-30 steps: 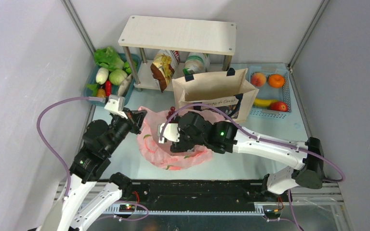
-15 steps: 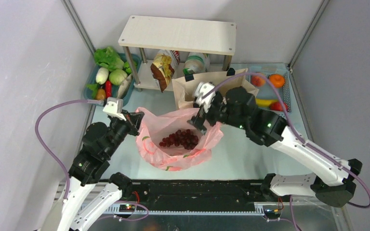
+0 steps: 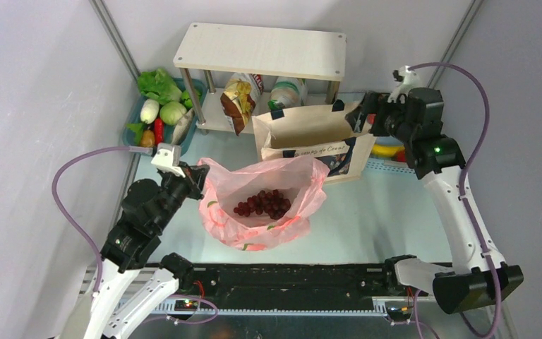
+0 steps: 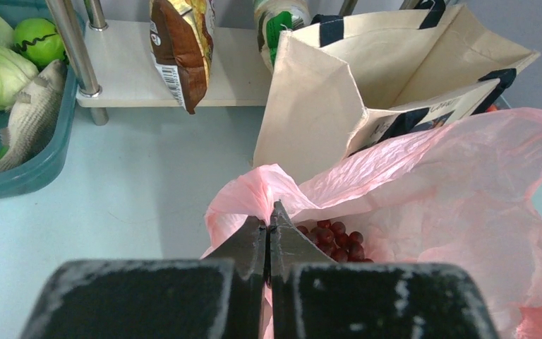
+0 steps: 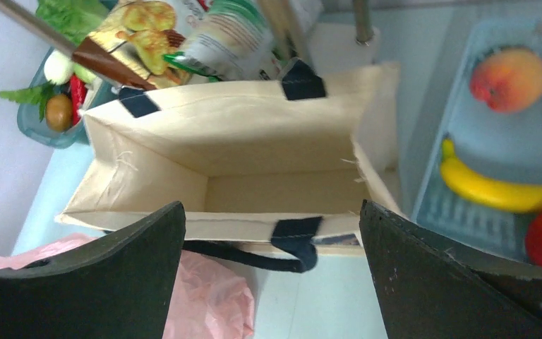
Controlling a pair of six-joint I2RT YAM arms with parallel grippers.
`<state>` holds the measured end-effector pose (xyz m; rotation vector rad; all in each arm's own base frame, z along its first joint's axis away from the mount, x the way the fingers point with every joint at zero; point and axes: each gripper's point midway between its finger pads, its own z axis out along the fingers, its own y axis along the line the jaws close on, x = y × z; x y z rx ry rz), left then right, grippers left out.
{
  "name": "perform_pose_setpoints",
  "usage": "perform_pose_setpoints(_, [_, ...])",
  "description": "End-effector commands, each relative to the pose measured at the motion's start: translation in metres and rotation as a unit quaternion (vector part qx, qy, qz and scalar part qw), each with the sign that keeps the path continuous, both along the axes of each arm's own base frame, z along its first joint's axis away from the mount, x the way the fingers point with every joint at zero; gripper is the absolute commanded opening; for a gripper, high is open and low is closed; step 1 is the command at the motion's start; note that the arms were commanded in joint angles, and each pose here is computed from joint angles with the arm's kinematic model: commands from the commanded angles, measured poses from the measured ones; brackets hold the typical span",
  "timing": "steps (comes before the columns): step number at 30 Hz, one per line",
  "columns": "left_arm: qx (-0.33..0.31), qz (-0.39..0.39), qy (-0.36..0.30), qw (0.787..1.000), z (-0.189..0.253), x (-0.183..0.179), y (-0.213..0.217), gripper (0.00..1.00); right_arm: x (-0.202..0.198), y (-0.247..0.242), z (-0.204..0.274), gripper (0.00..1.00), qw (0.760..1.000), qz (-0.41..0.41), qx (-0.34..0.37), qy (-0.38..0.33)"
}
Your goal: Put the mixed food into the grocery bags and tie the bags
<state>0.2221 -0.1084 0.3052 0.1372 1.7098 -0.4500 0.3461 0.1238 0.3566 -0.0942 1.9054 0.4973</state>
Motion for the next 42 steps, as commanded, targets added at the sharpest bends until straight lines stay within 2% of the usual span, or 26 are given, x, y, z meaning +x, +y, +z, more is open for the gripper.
perform_pose_setpoints(1, [0.008,0.019,-0.010,1.000,-0.001,-0.004,0.012,0.01,0.004,-0.030,0.004,0.95,0.997,-0.028,0.068,0.004])
perform_pose_setpoints(5, [0.018,0.022,-0.003,1.000,-0.016,-0.009,0.016,0.01,0.014,-0.070,-0.013,0.97,0.995,-0.079,0.062,0.019])
perform_pose_setpoints(10, [0.013,0.034,0.001,0.999,-0.028,-0.011,0.021,0.00,0.025,-0.136,-0.050,0.98,0.971,-0.219,0.052,0.078])
perform_pose_setpoints(13, [0.009,0.030,0.010,0.999,-0.035,-0.011,0.019,0.00,0.034,-0.166,-0.067,0.99,0.946,-0.297,0.081,0.104])
perform_pose_setpoints(17, [0.007,0.036,0.021,0.999,-0.039,-0.009,0.018,0.00,0.055,-0.181,-0.098,0.96,0.908,-0.369,0.136,0.146])
perform_pose_setpoints(21, [0.005,0.038,0.015,0.999,-0.036,-0.010,0.020,0.00,0.063,-0.203,-0.147,0.92,0.840,-0.470,0.156,0.223])
perform_pose_setpoints(23, [0.002,0.040,0.007,0.999,-0.034,-0.012,0.022,0.00,0.069,-0.207,-0.164,0.92,0.819,-0.492,0.159,0.249])
perform_pose_setpoints(30, [-0.015,0.040,-0.027,0.999,-0.020,-0.022,0.027,0.00,0.102,-0.196,-0.212,0.90,0.794,-0.490,0.165,0.319])
perform_pose_setpoints(31, [-0.017,0.039,-0.031,0.999,-0.019,-0.023,0.028,0.00,0.103,-0.195,-0.226,0.90,0.784,-0.496,0.159,0.337])
perform_pose_setpoints(34, [-0.019,0.033,-0.033,0.999,-0.019,-0.024,0.026,0.00,0.116,-0.189,-0.234,0.90,0.780,-0.500,0.151,0.345])
perform_pose_setpoints(42, [-0.017,0.027,-0.033,0.999,-0.019,-0.025,0.024,0.00,0.130,-0.176,-0.275,0.89,0.748,-0.521,0.157,0.379])
